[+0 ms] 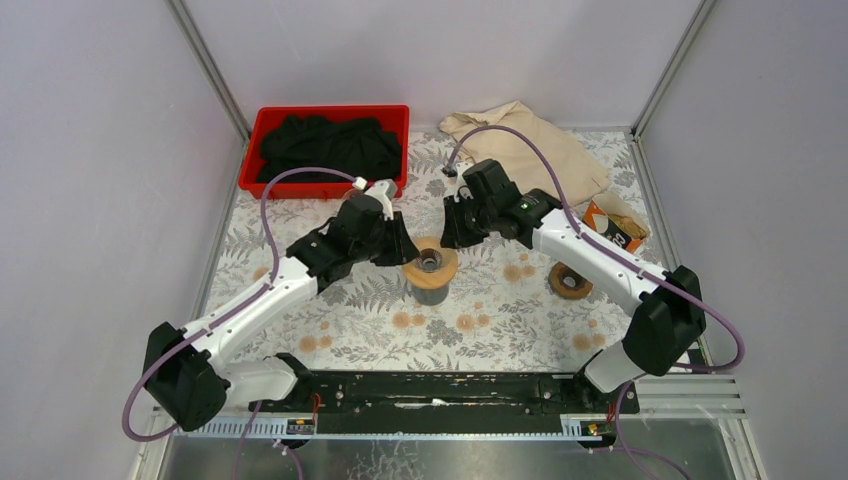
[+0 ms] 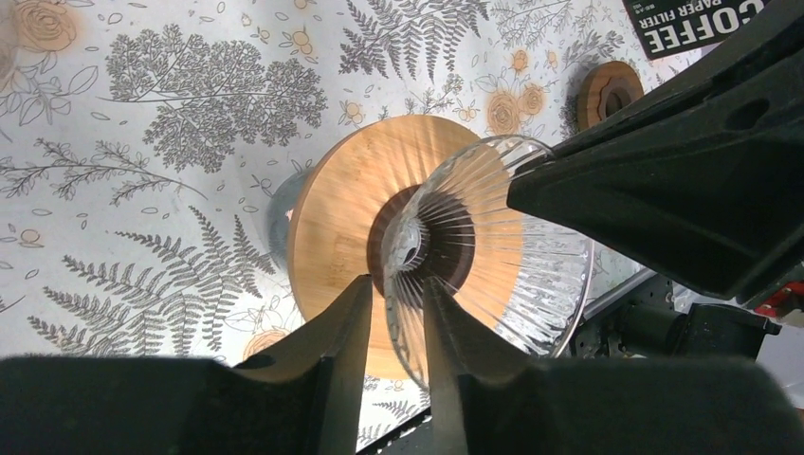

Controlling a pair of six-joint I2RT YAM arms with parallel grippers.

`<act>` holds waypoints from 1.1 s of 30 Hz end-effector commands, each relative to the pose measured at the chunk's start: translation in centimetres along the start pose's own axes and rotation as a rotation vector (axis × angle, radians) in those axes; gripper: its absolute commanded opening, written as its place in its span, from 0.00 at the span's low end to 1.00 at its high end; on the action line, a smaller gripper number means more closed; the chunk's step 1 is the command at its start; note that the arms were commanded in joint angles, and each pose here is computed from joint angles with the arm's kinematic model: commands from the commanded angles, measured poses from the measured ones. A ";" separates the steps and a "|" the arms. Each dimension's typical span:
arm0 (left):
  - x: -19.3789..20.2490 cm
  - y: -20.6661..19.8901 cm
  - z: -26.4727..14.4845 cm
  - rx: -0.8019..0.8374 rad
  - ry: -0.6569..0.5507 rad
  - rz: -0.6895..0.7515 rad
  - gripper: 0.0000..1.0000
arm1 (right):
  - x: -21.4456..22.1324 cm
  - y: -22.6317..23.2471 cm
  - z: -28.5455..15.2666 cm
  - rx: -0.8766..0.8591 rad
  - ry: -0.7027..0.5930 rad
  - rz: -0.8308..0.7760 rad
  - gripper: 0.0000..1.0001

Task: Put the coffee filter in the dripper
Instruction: Place the coffee dripper in the dripper holder, then adjust the coffee filter holder at the center of the board.

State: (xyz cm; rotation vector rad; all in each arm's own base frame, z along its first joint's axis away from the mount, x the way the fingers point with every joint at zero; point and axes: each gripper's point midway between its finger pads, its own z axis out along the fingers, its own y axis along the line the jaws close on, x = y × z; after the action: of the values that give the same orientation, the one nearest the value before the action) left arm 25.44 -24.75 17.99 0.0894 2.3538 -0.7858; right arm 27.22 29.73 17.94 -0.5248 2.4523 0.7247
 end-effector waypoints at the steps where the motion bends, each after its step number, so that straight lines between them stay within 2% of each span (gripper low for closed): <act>1: -1.9 -0.6 -1.5 -0.007 -0.077 0.027 0.37 | 1.8 -0.3 -0.6 0.046 0.089 0.024 0.20; 9: -3.4 -0.6 -3.4 -0.011 -0.160 0.024 0.55 | -2.3 1.3 -3.8 0.033 -0.045 -0.015 0.48; 15: -4.4 -0.5 -4.8 -0.030 -0.193 0.053 0.66 | -3.8 0.4 -6.2 0.107 -0.108 -0.054 0.60; 20: -5.6 -0.3 -6.2 -0.055 -0.217 0.103 0.72 | -4.5 -2.9 -8.3 0.240 -0.150 -0.046 0.67; 25: -7.4 0.5 -8.0 -0.112 -0.260 0.171 0.77 | -4.8 -8.0 -10.7 0.367 -0.190 0.033 0.70; 33: -9.9 3.1 -10.2 -0.234 -0.367 0.261 0.80 | -4.9 -15.3 -13.9 0.603 -0.238 0.125 0.78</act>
State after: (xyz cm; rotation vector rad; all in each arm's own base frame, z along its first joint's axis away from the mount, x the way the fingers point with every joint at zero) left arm 27.54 -17.65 27.54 0.1146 2.0798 -0.5060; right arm 32.68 14.28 24.62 -0.1275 2.3550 0.2083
